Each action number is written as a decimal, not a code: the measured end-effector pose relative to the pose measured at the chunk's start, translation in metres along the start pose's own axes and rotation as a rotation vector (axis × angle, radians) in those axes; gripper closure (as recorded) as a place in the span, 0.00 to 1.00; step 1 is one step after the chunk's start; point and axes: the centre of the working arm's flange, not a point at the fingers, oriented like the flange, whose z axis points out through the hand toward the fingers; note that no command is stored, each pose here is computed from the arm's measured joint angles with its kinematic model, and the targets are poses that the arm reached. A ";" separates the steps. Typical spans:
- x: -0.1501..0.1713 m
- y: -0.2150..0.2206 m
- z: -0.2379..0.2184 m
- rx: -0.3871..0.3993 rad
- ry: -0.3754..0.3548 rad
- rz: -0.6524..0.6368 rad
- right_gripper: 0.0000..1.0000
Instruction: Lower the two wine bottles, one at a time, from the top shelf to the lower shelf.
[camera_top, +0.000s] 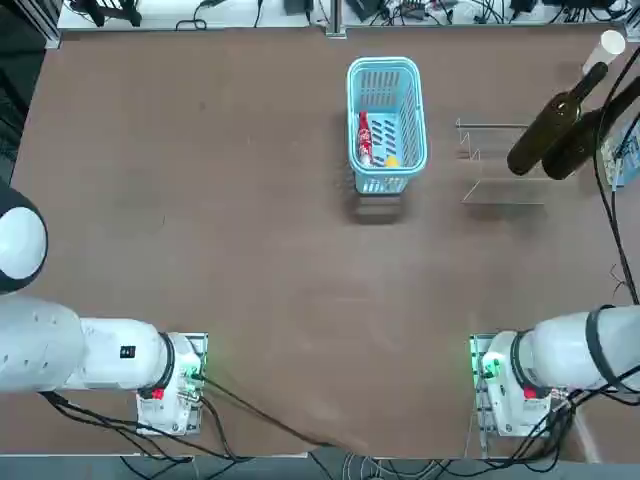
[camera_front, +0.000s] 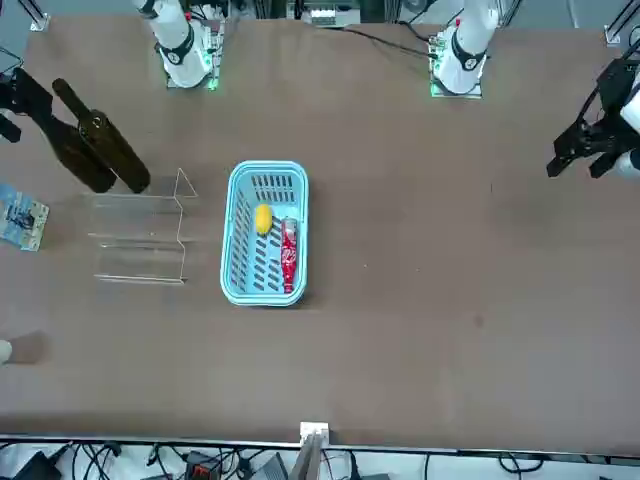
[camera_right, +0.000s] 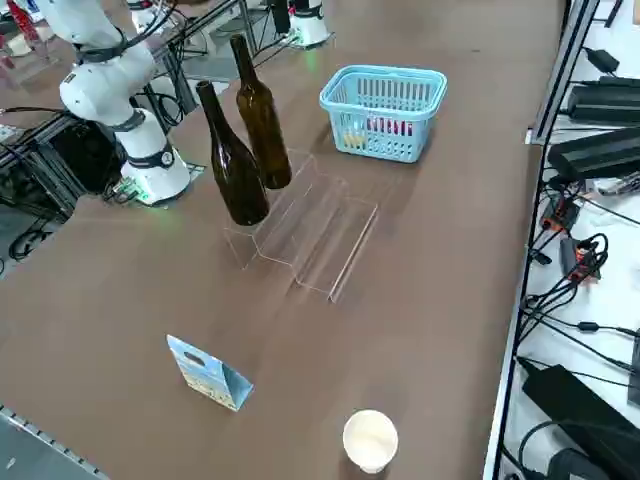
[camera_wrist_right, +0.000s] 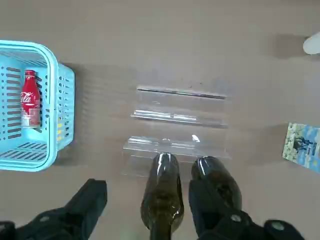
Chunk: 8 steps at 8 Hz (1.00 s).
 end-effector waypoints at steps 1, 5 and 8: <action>0.000 0.000 0.000 0.000 0.000 0.000 0.00; 0.000 0.000 0.000 0.000 -0.001 0.001 0.00; -0.001 0.002 0.001 0.001 -0.010 0.006 0.00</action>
